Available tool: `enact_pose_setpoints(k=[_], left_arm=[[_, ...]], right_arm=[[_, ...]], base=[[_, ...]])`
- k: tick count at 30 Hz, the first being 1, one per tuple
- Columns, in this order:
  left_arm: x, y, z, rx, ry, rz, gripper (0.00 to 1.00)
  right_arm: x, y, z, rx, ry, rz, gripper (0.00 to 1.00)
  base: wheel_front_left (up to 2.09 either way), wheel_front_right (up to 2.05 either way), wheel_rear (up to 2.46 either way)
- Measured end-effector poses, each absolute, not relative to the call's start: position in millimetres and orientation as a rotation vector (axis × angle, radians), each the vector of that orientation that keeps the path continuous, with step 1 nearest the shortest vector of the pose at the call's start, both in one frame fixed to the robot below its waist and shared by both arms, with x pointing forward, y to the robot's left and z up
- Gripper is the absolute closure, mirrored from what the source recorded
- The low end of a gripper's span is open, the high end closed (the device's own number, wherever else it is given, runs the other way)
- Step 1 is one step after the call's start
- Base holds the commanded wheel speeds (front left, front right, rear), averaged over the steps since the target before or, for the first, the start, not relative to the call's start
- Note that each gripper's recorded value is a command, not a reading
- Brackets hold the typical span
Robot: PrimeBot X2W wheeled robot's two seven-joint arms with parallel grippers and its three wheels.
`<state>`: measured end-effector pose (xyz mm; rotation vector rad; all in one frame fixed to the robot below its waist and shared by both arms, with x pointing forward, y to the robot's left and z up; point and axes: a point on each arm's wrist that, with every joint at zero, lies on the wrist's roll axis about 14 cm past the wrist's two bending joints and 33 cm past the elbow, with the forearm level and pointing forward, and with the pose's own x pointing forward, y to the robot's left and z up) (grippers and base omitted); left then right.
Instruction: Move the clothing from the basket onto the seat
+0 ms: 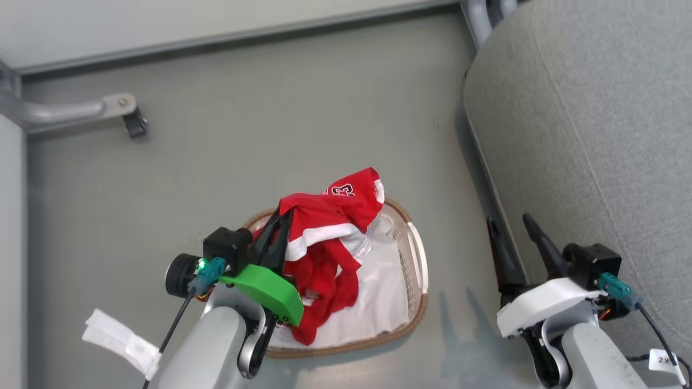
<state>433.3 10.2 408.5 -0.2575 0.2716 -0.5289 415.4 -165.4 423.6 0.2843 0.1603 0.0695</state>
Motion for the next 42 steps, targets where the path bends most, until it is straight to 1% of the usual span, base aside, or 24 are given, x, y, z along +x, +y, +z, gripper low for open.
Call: enact_pose_setpoints(k=[4,6,10,18,21,23,27,31,37,39,42], left_arm=[[430,22,450,-0.262,0.144,-0.502,1.00],[427,29,462,-0.268,0.109,-0.481,1.00],[428,35,510,-0.276,-0.030,-0.475,1.00],[422,20,605,-0.307,-0.290,-0.558,1.00],[420,13,627,-0.330,-0.346,-0.593,1.00],[418,8,632,-0.330,-0.357,-0.613,1.00],[417,-1,631,-0.338,-0.352,-0.644,1.00],[417,-9,621,-0.350,-0.316,-0.667,1.00],[413,-19,613,-0.358,-0.287,-0.699,1.00],[410,-23,612,-0.363,-0.280,-0.712,1.00],[406,-27,610,-0.370,-0.270,-0.728,1.00]], right_arm=[[407,-154,436,0.290,0.135,0.102,0.00],[403,-149,441,0.291,0.125,0.119,0.00],[397,-140,453,0.293,0.099,0.147,0.00],[391,-125,465,0.307,0.072,0.190,0.00],[389,-120,462,0.305,0.083,0.205,0.00],[388,-116,461,0.307,0.090,0.219,0.00],[391,-95,464,0.297,0.092,0.301,0.00],[411,-71,500,0.241,-0.002,0.431,0.00],[426,-33,564,0.126,-0.175,0.637,0.00],[424,-20,568,0.082,-0.187,0.702,0.00],[426,-7,568,0.032,-0.183,0.760,0.00]], base=[[0.00,0.00,0.00],[0.00,0.00,0.00],[0.00,0.00,0.00],[0.00,0.00,0.00],[0.00,0.00,0.00],[0.00,0.00,0.00],[0.00,0.00,0.00],[0.00,0.00,0.00],[0.00,0.00,0.00],[0.00,0.00,0.00],[0.00,0.00,0.00]])
